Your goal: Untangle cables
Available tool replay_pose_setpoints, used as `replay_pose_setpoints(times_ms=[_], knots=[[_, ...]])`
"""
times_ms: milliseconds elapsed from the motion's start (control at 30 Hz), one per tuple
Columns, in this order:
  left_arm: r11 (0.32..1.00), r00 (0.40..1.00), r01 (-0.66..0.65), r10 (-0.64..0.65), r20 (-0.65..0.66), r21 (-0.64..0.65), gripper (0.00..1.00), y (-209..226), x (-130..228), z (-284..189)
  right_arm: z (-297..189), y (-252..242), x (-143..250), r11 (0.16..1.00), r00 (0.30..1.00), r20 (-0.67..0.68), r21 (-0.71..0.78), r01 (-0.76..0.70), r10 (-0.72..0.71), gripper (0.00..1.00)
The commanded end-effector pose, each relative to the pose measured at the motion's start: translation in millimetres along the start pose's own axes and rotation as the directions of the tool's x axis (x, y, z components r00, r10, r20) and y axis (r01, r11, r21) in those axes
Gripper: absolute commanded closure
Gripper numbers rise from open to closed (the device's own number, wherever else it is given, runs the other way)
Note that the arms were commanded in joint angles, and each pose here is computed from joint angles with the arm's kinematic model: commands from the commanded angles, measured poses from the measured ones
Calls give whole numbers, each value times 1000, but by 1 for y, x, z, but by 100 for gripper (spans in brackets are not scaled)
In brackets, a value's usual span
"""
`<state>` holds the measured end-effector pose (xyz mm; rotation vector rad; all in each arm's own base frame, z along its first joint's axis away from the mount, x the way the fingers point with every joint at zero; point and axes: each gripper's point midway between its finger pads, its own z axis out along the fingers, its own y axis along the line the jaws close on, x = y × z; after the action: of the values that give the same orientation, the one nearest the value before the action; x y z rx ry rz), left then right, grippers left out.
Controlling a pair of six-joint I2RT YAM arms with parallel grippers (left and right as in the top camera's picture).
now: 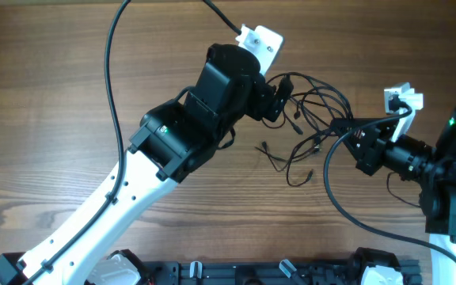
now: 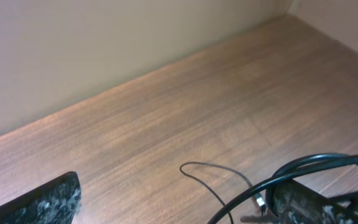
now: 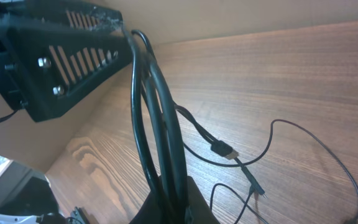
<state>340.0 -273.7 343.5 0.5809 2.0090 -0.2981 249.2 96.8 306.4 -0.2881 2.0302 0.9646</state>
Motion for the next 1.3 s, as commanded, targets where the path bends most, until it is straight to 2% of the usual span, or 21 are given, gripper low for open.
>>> replay_pose_setpoints(times_ms=[0,67,200,433,633,700,800,867,900,1000,1167,1267], knots=[[999,999,11,-10,-36,42,0,2,7,1,-2,-2,-5,1000,1000,11,11,-7,7,96],[982,996,18,-1,-90,189,0,-23,19,-3,-1,-6,-9,999,999,24,32,-34,33,96],[954,987,33,15,-158,298,0,-42,35,-9,-2,-17,-11,991,995,42,95,-98,95,96],[943,984,42,19,-179,329,0,-46,40,-20,2,-25,-8,984,990,27,103,-143,141,96],[890,989,56,14,-150,452,0,-65,31,-42,5,-26,-12,979,982,32,85,-187,185,96],[881,989,27,46,-143,473,0,-67,33,-44,6,-18,-16,985,986,35,37,-166,165,96],[847,979,-122,187,-75,517,4,-72,36,-47,6,-7,-18,988,988,31,-27,-150,150,96],[780,953,-256,304,13,570,4,-80,37,-53,5,3,-18,986,989,20,-82,-144,146,96],[728,920,-357,384,83,586,4,-84,37,-55,5,10,-18,982,990,10,-124,-139,142,96],[645,841,-515,507,189,565,4,-85,37,-56,2,27,-17,968,993,-8,-222,-118,120,96],[506,698,-697,641,319,507,2,-85,37,-56,-3,45,-16,940,995,-23,-328,-98,95,96],[454,647,-744,671,362,490,2,-88,37,-58,-7,57,-18,916,997,-22,-394,-76,73,96]])
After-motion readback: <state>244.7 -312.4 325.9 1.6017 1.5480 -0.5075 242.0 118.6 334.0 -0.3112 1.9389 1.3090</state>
